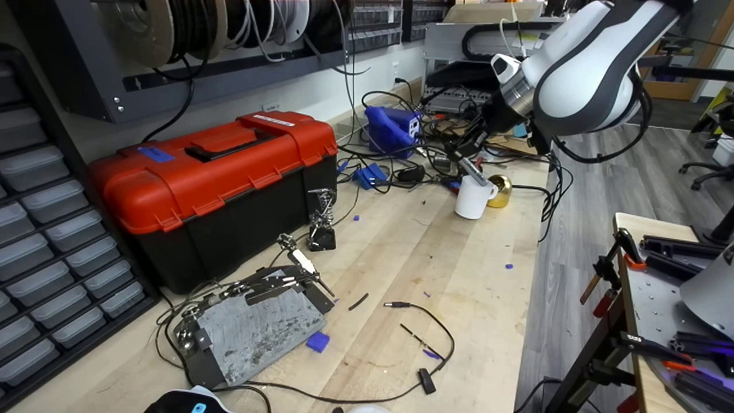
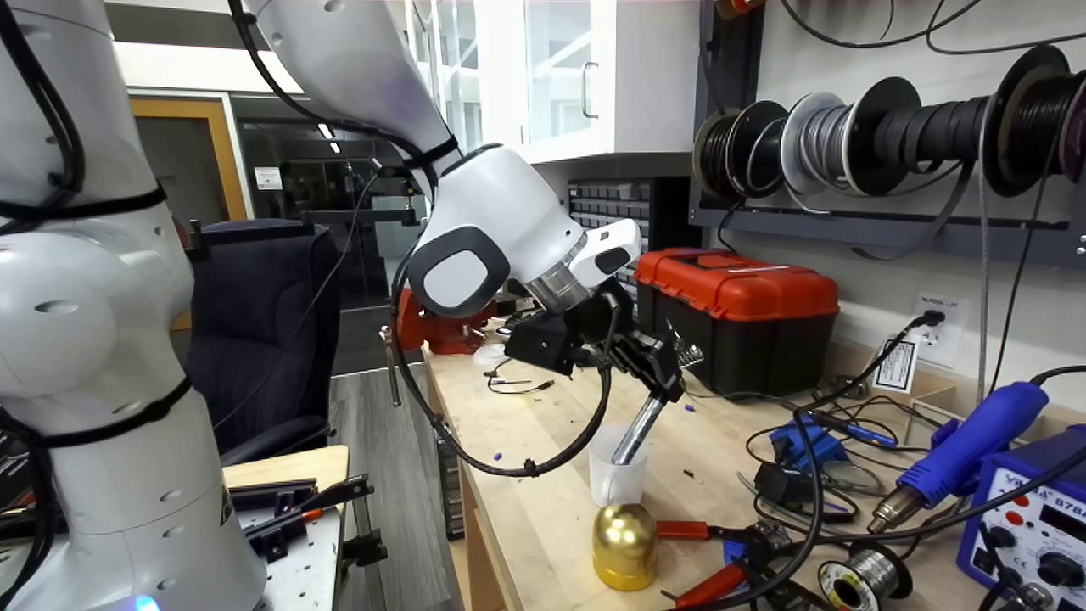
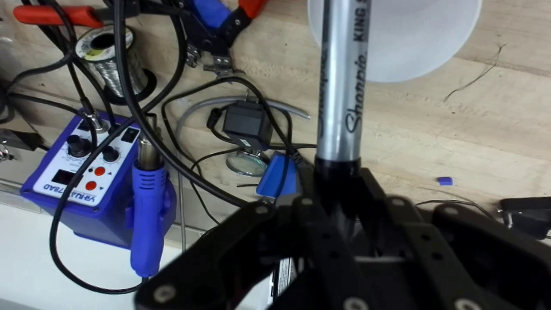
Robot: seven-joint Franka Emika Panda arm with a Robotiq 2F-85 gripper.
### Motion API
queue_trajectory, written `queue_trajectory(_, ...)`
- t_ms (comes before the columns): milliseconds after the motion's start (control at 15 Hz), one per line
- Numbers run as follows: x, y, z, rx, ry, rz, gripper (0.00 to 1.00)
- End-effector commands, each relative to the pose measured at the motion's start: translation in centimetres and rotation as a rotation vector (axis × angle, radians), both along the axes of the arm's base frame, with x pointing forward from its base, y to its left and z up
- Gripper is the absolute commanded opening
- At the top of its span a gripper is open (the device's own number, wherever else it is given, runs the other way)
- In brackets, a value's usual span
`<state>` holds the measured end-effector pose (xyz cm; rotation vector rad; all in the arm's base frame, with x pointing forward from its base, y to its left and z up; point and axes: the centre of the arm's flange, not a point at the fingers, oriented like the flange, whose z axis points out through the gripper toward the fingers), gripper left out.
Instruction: Put the marker in the mug
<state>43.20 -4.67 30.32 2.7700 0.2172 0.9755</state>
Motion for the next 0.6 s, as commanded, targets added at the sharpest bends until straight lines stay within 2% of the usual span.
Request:
queue_trajectory(0, 0.08, -0.14, 0.09, -0.001, -0.002, -0.002, 0.25)
queue_trajectory(200, 0.17, -0.18, 0.18, -0.001, -0.005, -0.002, 0.42)
queue_trajectory(533, 0.18, -0.18, 0.18, -0.002, -0.005, -0.002, 0.42)
